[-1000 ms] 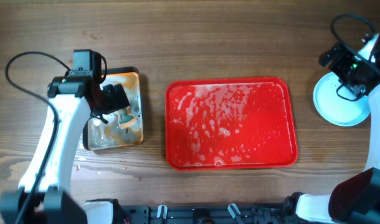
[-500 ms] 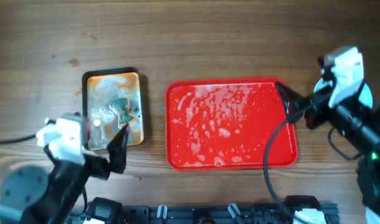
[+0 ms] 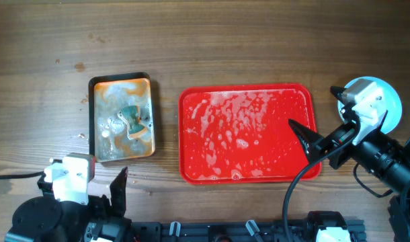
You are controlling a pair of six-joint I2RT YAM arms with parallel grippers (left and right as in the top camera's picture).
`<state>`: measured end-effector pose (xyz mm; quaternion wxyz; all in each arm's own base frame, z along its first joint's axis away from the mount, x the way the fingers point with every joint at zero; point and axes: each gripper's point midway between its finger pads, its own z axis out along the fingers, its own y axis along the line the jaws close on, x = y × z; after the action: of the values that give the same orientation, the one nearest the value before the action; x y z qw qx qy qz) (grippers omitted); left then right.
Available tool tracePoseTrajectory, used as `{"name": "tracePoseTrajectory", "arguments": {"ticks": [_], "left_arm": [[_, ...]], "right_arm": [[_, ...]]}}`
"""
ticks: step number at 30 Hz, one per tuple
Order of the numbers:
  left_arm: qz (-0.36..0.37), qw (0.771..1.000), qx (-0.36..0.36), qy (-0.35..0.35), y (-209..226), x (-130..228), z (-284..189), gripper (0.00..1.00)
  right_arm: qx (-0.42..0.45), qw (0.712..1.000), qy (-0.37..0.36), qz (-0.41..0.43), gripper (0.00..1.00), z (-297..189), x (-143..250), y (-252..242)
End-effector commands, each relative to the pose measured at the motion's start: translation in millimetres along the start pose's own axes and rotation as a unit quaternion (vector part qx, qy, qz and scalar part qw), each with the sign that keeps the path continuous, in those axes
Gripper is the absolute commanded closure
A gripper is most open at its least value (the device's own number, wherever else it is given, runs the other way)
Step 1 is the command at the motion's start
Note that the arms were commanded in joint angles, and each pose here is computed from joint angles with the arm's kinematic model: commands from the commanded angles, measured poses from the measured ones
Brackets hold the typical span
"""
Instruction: Clean dirty plates on tray and stack at the side
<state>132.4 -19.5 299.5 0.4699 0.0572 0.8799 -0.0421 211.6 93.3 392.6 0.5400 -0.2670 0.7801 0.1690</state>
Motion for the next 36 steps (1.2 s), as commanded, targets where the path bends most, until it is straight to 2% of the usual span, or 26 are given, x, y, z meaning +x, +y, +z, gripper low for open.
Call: {"name": "tracePoseTrajectory", "arguments": {"ticks": [1, 7, 17, 23, 29, 31, 36], "left_arm": [[0.010, 1.000, -0.005, 0.005, 2.0, 2.8, -1.9, 0.00], [0.011, 1.000, -0.006, 0.017, 2.6, 9.0, -2.0, 0.00], [0.011, 1.000, -0.006, 0.017, 2.6, 9.0, -2.0, 0.00], [0.011, 1.000, -0.006, 0.017, 2.6, 9.0, -2.0, 0.00], [0.011, 1.000, -0.006, 0.017, 2.6, 9.0, -2.0, 0.00], [0.011, 1.000, -0.006, 0.017, 2.6, 9.0, -2.0, 0.00], [0.011, 1.000, -0.006, 0.017, 2.6, 9.0, -2.0, 0.00]], "right_arm": [[-0.012, 0.999, -0.012, -0.035, 0.00, -2.1, -6.2, 5.7], [0.024, 0.996, -0.045, -0.070, 0.00, -3.3, -25.4, -7.5], [0.036, 0.992, -0.076, -0.093, 0.00, -5.6, -41.9, -11.4], [0.030, 0.994, -0.071, -0.083, 0.00, -5.0, -39.2, -9.4], [0.029, 0.998, -0.034, -0.050, 0.00, -2.9, -20.0, -9.2], [0.044, 0.996, -0.028, -0.072, 0.00, -2.1, -18.6, -14.9], [0.070, 0.979, -0.009, -0.191, 0.00, 1.3, -16.6, -27.1]]}}
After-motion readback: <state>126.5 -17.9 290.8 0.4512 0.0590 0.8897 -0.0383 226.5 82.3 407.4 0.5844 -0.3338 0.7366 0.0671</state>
